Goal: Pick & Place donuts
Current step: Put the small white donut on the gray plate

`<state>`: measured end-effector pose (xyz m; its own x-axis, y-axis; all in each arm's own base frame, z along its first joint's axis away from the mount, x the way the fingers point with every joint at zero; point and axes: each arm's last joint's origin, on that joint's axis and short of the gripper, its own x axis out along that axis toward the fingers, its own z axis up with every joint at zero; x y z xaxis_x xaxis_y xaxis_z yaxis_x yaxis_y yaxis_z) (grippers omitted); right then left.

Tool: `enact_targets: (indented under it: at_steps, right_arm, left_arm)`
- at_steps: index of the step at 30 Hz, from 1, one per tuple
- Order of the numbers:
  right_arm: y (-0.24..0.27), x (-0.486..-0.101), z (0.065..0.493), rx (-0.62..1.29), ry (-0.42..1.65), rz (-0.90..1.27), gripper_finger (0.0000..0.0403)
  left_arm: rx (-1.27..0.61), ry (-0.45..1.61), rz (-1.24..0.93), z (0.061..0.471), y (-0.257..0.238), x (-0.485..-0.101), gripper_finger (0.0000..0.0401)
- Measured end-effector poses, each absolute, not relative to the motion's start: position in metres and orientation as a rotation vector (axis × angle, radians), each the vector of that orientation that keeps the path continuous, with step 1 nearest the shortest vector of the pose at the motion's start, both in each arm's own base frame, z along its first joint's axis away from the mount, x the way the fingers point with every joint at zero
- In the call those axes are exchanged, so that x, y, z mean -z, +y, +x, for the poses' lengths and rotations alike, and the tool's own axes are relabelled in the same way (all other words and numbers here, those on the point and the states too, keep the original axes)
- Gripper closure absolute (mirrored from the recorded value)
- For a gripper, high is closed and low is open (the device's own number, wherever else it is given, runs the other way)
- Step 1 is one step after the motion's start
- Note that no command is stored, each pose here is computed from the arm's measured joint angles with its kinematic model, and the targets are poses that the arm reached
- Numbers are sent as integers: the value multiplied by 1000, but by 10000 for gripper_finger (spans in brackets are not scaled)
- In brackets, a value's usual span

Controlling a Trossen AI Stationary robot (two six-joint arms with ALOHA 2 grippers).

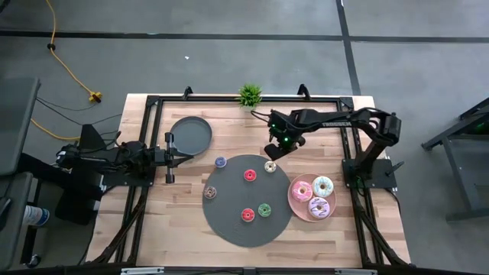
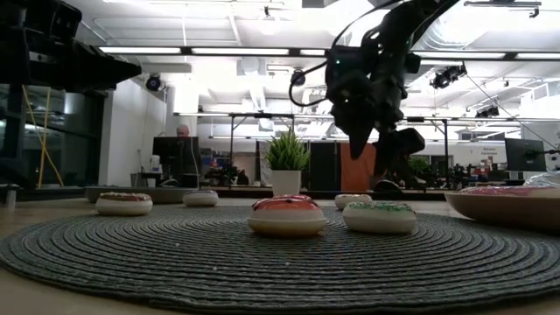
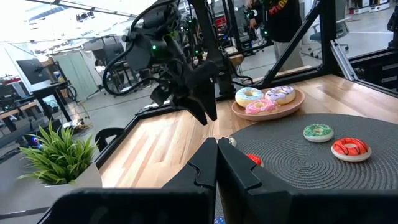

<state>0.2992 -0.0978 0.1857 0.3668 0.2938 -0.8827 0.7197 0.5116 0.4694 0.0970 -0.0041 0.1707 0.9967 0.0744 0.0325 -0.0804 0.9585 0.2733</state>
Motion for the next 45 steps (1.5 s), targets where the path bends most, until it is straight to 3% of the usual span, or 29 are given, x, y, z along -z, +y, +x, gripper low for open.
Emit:
enact_targets:
  at_steps: [13,29,45]
  right_arm:
    - [-101,-185,301,385,1187,983,148]
    - [-85,-140,291,264,1062,1085,148]
    - [-79,-129,286,219,1043,1041,149]
  left_arm:
    - [-78,-22,278,97,-4,-171,401]
    - [-78,-22,278,97,-4,-171,401]
    - [-78,-21,278,97,-4,-171,401]
